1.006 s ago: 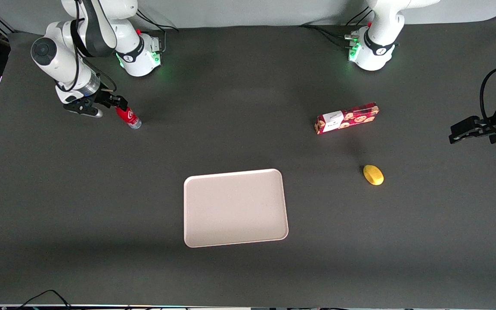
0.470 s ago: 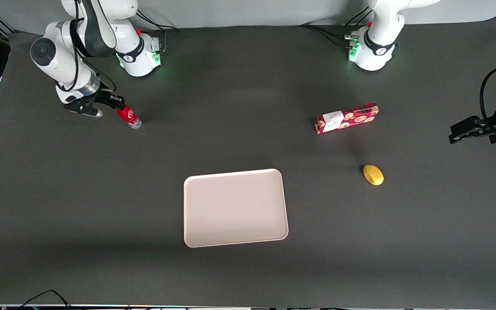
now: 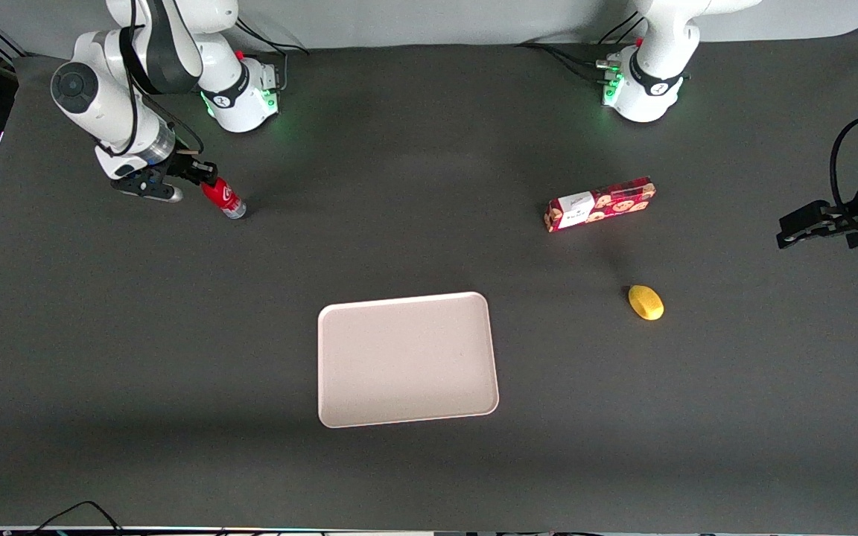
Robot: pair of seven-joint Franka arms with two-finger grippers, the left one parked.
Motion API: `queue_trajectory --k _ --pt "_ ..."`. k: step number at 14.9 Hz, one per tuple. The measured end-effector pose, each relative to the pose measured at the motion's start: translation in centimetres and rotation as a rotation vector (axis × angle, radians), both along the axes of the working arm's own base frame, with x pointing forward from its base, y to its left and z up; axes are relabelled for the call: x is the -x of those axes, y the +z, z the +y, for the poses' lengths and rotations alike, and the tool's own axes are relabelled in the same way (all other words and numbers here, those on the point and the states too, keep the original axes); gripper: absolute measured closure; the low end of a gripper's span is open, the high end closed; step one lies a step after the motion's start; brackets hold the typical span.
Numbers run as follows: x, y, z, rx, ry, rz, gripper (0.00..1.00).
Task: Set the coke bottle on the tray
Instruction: 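Close the right gripper on the bottle neck, then lift the bottle and carry it toward the white tray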
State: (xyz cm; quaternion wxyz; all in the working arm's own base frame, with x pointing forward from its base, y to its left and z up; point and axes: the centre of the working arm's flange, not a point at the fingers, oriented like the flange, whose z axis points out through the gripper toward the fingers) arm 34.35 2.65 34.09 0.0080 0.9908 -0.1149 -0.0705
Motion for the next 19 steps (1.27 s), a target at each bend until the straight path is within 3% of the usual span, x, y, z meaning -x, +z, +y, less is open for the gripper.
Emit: queue_trajectory --k 5,13,19 --pt "-3.2 8.2 1.3 -0.005 0.044 -0.036 0.66" --pt "-9.5 26.0 3.2 -0.038 0.117 -0.051 0.66" --pt "-13.7 27.6 5.2 -0.059 0.152 -0.048 0.66"
